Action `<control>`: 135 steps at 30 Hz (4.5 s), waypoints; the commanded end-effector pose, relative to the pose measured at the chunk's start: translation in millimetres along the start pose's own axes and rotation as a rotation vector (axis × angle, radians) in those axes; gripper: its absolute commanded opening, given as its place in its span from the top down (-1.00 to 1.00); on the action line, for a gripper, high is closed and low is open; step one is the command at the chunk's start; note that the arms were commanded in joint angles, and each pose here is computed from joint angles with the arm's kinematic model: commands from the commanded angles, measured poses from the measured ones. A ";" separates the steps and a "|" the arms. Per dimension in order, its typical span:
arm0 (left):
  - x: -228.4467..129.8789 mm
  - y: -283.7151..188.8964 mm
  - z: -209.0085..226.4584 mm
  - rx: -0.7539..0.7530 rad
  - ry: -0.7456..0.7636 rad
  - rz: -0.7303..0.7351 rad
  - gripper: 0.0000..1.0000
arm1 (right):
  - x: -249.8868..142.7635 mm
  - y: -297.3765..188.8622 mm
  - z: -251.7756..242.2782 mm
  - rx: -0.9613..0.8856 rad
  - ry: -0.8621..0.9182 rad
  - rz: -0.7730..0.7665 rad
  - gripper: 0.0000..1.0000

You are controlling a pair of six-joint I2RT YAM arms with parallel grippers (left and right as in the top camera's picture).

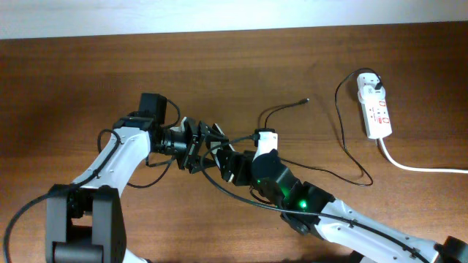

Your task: Plug charger to phone and switch on socket

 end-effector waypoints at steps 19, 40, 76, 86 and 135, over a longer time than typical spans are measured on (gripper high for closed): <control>-0.2 -0.6 -1.4 -0.003 -0.001 -0.001 -0.22 | -15.0 2.5 14.6 0.076 -0.021 0.096 0.36; -0.8 -11.3 -6.5 -0.081 -0.017 0.050 -0.73 | -20.6 0.6 21.6 0.140 0.026 0.159 0.92; -151.3 -116.9 73.6 -0.103 0.349 -0.813 -0.98 | -6.7 -46.9 38.8 0.326 0.290 0.333 0.92; -110.2 -105.9 36.8 -0.132 0.394 -0.682 -0.98 | -5.3 -46.6 34.5 0.305 0.402 0.366 0.92; -99.6 -85.9 33.0 -0.252 -0.120 -0.432 -0.21 | 10.3 -45.2 48.7 0.337 0.846 0.382 0.92</control>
Point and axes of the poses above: each gripper's point midway between its finger pads, its own y axis out along the fingers, its own z axis along the line the jaws close on, x = y × z, the point moved 7 cm from there along -y, back along the fingers, and after that the axes turned 6 degrees about -y, right-handed, at the moved point
